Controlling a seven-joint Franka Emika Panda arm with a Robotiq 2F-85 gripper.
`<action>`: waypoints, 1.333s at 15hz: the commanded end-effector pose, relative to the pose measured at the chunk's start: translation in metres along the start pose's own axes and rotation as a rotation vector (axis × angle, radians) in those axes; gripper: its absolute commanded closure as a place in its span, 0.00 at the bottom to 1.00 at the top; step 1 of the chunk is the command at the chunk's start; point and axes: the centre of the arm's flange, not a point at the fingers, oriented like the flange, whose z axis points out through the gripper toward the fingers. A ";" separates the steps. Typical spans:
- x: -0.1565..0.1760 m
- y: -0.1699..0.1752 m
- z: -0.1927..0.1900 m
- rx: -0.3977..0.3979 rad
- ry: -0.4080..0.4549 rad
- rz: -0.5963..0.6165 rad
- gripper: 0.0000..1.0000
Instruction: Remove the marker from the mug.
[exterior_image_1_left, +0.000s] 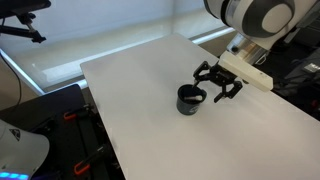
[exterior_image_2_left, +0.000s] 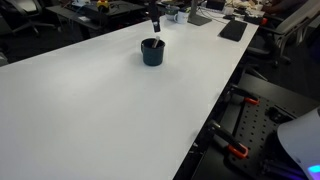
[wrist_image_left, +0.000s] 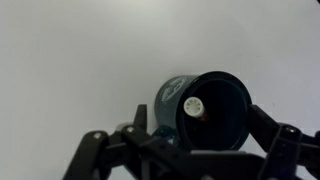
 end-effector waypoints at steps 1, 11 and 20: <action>0.002 0.001 -0.002 0.008 0.004 -0.022 0.00; 0.002 0.002 0.005 0.023 -0.007 -0.019 0.42; -0.001 0.004 0.006 0.030 -0.005 -0.013 0.54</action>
